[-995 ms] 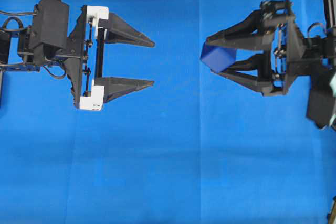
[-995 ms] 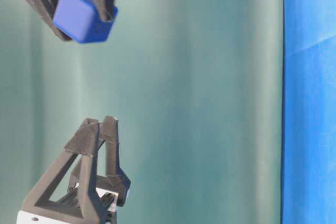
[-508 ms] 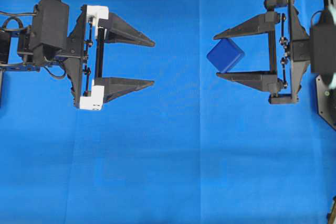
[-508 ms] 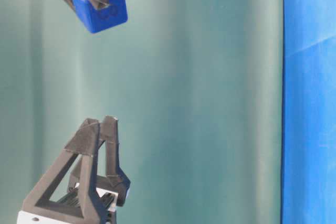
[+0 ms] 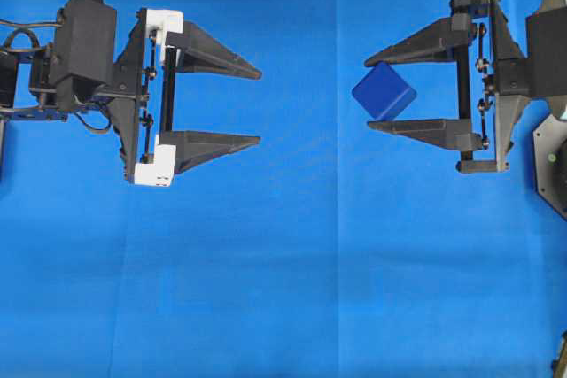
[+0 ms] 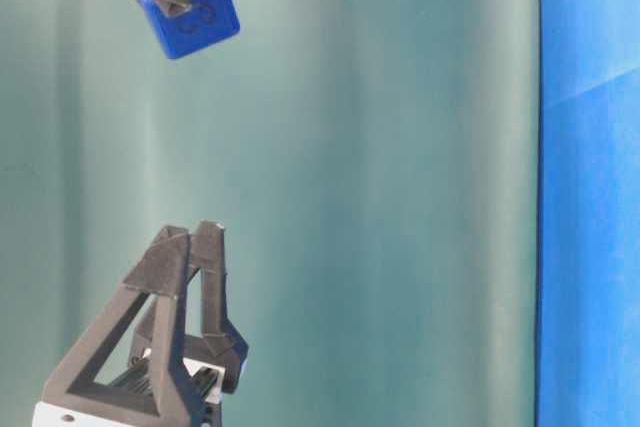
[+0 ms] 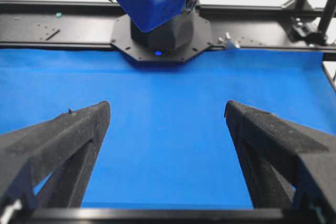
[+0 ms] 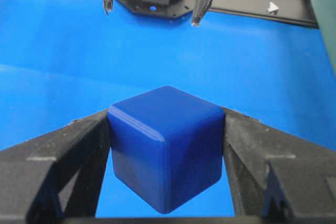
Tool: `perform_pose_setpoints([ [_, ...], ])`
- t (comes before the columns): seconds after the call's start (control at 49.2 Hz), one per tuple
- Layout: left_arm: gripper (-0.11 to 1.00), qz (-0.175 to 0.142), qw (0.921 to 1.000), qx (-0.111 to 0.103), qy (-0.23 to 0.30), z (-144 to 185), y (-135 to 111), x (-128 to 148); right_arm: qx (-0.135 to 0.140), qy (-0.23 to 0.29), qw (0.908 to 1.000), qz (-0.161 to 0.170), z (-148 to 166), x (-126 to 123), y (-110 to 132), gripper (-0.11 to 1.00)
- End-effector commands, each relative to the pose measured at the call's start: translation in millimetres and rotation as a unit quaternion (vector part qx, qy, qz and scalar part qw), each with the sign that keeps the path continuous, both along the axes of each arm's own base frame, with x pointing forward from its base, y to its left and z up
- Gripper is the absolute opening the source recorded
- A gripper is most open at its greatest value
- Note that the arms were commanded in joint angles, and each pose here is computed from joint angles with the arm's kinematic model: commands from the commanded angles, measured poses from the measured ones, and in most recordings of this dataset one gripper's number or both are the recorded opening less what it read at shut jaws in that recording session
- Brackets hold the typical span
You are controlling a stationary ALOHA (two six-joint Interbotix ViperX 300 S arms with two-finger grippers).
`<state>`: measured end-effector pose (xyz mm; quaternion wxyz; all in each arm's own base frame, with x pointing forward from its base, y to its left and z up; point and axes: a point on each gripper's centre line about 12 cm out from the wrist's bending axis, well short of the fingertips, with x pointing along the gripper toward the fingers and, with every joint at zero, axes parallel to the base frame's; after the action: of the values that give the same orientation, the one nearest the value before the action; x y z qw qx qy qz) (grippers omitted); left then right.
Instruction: Handover the blue block to the right arm after grasping it with the left arm, then place it in the designated position.
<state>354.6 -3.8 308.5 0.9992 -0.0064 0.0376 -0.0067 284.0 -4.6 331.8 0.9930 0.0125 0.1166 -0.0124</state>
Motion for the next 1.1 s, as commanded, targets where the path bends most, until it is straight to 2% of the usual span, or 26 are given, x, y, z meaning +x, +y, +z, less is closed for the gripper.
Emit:
perform_pose_setpoints([
  [0.0,0.93,-0.001,0.9998,0.0,-0.018,11.9,-0.5,-2.5,0.002,-0.01,0.9999,0.0,6.7,0.0,0.5,0.54],
  [1.076,0.93,-0.001,0.9998,-0.001,-0.019,13.1,-1.0,-2.1,0.002,-0.002,1.0,0.0,4.0,0.6,0.3,0.54],
])
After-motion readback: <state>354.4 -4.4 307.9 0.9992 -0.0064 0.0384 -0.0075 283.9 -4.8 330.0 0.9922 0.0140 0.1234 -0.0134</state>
